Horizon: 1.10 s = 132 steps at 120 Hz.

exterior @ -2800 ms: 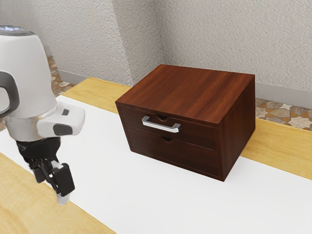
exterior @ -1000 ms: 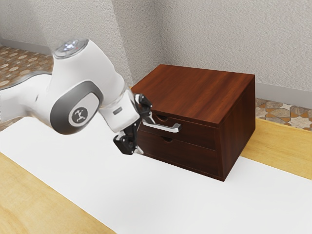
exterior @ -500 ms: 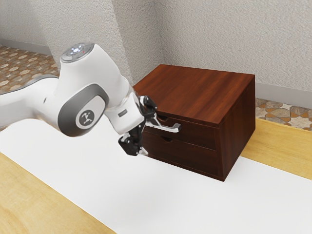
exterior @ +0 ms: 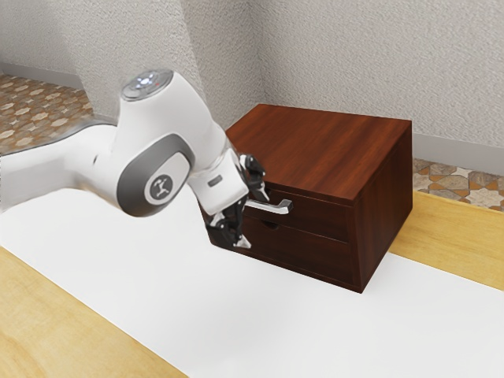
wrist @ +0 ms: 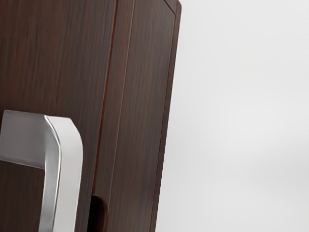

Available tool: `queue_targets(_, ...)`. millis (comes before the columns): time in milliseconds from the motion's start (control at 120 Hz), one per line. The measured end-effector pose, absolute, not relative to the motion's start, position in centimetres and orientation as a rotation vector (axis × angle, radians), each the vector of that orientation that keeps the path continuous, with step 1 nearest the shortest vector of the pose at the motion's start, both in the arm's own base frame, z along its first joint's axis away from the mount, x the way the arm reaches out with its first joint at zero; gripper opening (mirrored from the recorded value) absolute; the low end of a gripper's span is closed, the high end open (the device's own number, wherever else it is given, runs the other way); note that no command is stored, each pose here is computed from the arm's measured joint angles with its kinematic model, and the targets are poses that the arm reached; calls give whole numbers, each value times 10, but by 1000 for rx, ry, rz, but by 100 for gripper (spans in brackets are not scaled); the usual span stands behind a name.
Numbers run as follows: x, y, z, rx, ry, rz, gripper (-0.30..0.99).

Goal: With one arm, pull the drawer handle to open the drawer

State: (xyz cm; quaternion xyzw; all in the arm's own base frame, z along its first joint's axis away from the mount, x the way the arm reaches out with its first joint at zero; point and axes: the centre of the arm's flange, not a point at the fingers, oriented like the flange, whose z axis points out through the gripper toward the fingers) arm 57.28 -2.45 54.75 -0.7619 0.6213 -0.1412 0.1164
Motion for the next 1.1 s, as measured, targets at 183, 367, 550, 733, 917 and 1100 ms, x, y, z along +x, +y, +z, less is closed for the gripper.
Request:
queue_targets(183, 575, -25, 543, -2238, 1819, -412, 69)
queue_targets(367, 575, -25, 539, -2245, 1819, -409, 69)
queue_targets(550, 572, -24, 542, -2249, 1814, -413, 67)
queue_targets(733, 571, -8, 544, -2273, 1781, -408, 69)
queue_targets(917, 567, -6, 542, -2279, 1780, -404, 69)
queue_targets(1100, 562, -6, 540, -2283, 1784, -401, 69)
